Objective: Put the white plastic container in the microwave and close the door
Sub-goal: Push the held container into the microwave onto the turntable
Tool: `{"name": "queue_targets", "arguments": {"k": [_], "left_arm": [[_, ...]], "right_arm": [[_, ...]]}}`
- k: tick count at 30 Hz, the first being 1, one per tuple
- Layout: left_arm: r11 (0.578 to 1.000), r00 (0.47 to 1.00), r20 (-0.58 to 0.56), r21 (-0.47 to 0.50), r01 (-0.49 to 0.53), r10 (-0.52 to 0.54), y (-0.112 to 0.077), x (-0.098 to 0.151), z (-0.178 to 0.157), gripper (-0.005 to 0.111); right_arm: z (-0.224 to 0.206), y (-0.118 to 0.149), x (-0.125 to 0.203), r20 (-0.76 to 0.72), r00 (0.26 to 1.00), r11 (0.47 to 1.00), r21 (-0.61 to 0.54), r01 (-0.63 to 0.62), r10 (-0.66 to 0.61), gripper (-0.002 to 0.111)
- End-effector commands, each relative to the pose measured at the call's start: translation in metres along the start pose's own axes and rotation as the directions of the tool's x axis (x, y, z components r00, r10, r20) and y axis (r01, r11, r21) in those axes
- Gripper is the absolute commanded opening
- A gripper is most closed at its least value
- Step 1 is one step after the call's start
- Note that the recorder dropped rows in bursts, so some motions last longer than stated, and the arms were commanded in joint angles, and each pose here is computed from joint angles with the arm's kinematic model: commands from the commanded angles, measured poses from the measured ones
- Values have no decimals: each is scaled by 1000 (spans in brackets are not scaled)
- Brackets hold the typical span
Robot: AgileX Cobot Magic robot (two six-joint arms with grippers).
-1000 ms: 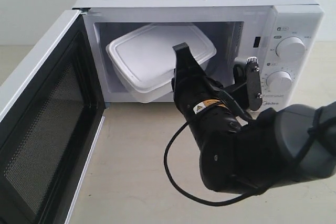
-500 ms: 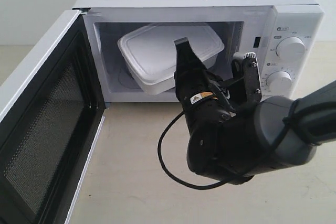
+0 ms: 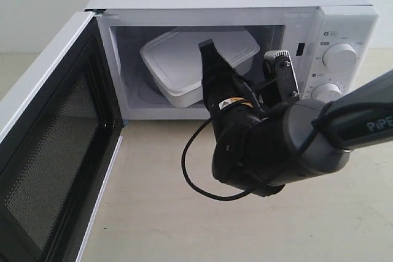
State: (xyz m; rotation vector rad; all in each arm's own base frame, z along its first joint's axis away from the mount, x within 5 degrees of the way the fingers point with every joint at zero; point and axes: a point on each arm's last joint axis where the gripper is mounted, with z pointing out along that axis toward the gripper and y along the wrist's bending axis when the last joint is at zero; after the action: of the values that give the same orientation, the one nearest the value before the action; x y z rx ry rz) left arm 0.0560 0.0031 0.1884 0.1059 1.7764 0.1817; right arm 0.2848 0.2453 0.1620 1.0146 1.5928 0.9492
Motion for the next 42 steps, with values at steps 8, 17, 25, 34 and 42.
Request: {"name": "queue_targets", "arguments": {"k": [8,17,25,34,42], "left_arm": [[1000,1000,-1,-3,11,-11,0,1,1,4],[1000,1000,-1,-3,11,-11,0,1,1,4],[1000,1000,-1,-3,11,-11,0,1,1,4],[1000,1000,-1,-3,11,-11,0,1,1,4],[1000,1000,-1,-3,11,-11,0,1,1,4]], "right_arm": [[15,8,2,25,999,998,-26,49,-49,0],[22,0,-1,53,998,999,-2,42,-42,0],[33,5,6,53,997,999,-13,50,-49,0],[41,0,6,42,998,999,18,44,-44,2],[43,1,3,57,997,999,11,44,-44,47]]}}
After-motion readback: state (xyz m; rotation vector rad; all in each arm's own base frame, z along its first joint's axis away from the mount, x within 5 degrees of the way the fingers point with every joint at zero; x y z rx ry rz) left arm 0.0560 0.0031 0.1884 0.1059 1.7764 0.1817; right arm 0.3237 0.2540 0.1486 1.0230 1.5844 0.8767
